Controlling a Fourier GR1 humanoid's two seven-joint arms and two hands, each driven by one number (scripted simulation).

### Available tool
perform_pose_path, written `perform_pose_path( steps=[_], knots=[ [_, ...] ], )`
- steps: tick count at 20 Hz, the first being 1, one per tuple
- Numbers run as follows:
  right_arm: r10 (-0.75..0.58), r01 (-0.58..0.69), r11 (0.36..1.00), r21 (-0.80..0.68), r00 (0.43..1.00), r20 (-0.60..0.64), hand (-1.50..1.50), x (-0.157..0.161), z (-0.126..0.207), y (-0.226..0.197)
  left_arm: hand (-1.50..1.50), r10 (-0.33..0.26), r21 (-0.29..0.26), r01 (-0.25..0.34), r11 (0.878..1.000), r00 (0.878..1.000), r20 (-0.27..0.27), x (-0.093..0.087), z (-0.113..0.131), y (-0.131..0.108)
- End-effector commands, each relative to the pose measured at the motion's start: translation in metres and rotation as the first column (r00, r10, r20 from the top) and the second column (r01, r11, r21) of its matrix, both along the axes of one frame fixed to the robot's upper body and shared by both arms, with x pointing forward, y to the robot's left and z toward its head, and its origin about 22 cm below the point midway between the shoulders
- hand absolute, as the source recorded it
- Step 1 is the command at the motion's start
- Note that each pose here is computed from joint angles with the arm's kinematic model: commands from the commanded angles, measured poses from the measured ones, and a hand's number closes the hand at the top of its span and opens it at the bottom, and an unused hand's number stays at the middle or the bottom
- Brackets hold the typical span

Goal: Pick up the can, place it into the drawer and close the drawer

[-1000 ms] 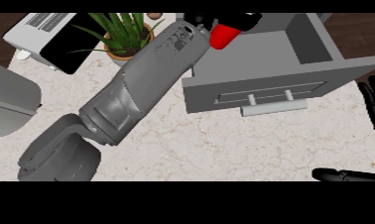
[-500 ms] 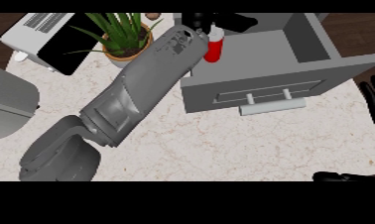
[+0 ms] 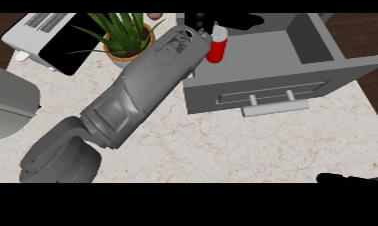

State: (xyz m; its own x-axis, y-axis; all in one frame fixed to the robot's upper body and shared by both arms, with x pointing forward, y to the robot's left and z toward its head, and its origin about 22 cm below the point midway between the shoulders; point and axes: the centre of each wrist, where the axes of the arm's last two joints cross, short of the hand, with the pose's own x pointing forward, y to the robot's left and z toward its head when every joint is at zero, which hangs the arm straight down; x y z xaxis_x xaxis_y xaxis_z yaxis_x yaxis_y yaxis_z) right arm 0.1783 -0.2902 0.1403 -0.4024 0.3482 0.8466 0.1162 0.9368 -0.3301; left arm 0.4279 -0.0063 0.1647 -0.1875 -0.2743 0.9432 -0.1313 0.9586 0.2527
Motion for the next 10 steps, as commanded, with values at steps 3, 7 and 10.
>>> perform_pose_path(
  steps=[3, 7, 10],
  knots=[
    [0.029, -0.018, 0.983, -0.183, 0.998, 0.058, -1.5, 0.002, 0.015, 0.009, -1.5, -0.011, -0.073, 0.012, 0.997, 1.0, 0.018, -0.002, 0.009, -0.005],
    [-0.005, 0.024, 0.953, -0.303, 0.998, 0.064, -1.5, 0.011, 0.014, 0.01, -1.5, -0.02, -0.101, 0.024, 0.995, 0.999, 0.036, -0.007, 0.01, -0.01],
    [-0.02, 0.053, 0.913, -0.404, 0.996, 0.084, -1.5, 0.015, 0.012, 0.027, -1.5, 0.001, -0.114, 0.003, 0.993, 0.999, 0.037, -0.007, 0.03, -0.017]
  ],
)
